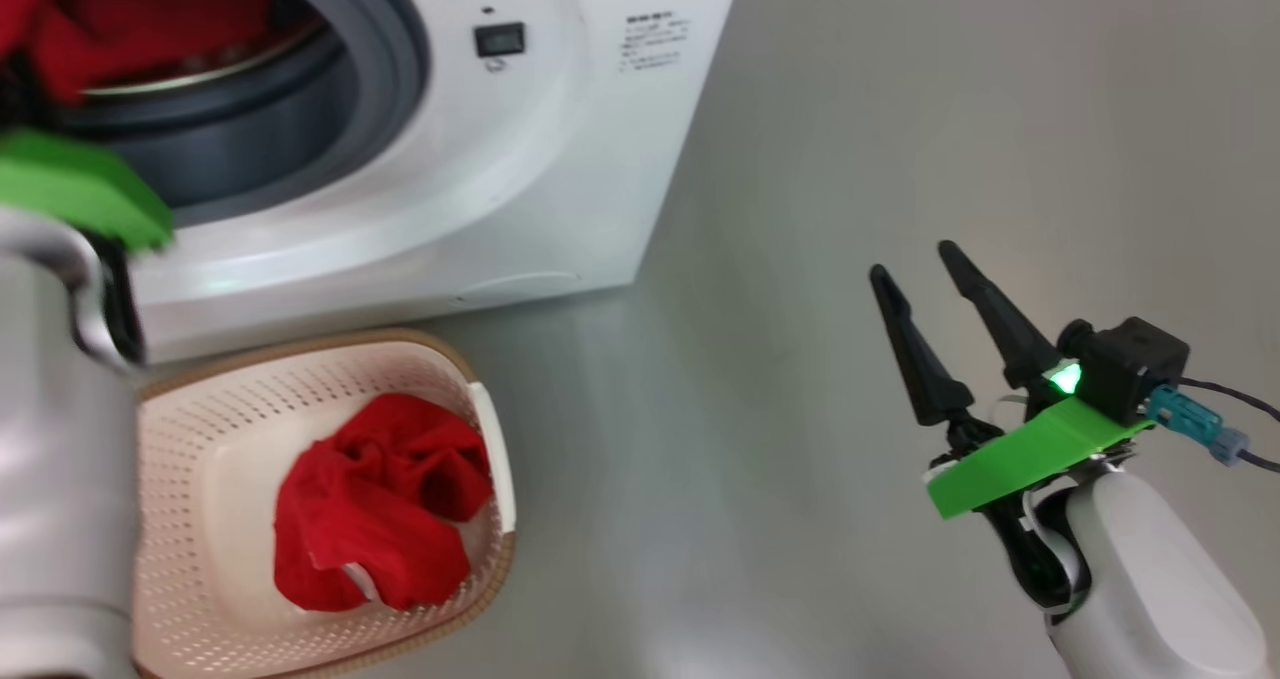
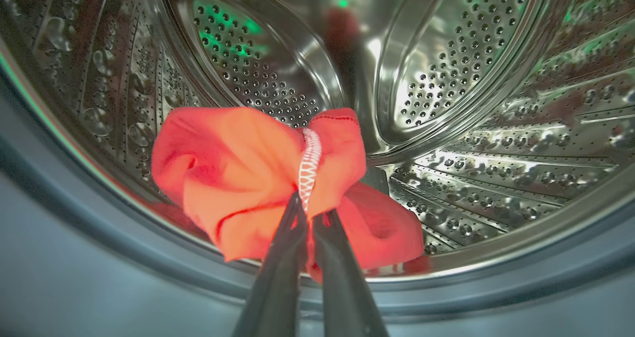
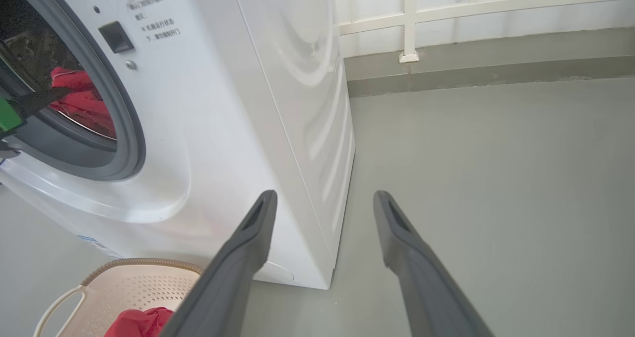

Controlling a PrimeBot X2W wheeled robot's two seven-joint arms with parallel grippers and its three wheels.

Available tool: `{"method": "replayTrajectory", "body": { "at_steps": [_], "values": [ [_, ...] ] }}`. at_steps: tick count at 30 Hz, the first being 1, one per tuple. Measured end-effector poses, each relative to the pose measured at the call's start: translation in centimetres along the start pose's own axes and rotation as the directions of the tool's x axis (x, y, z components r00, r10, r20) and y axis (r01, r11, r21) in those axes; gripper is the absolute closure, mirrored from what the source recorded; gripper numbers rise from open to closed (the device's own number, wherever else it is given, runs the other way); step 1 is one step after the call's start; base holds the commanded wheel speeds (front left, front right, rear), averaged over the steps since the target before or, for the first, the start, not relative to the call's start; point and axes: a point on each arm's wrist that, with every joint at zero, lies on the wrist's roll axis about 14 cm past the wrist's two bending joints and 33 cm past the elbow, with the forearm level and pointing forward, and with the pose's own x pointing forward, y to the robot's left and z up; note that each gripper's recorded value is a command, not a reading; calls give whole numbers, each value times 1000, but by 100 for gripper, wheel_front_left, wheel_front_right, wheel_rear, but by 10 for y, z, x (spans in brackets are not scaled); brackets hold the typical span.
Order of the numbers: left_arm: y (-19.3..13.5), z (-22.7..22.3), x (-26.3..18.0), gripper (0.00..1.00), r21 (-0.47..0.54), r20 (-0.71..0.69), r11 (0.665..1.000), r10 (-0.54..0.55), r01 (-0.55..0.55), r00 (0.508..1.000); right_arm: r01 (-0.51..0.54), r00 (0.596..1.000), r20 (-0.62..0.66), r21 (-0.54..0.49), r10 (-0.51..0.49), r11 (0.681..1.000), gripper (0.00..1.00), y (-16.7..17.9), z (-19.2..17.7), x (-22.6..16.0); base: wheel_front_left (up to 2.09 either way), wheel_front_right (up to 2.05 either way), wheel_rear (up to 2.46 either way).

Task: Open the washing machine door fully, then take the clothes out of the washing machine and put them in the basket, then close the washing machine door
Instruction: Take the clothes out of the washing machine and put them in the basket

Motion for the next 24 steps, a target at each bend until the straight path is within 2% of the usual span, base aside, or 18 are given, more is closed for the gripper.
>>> {"method": "replayTrajectory", "body": {
  "at_steps": [4,11,24],
  "values": [
    [-1,6,-26,100,-37,36,999,-18,20,999,-1,1000,14,-7,1,1000,0,-1,7,-6,0,0,0],
    [5,40,-68,100,-85,162,996,-24,38,987,-14,999,31,-7,14,1000,0,5,15,-13,0,0,0],
    [34,40,-171,100,-73,224,997,29,-13,974,-89,995,51,4,88,996,0,33,21,-10,0,0,0]
  ]
}}
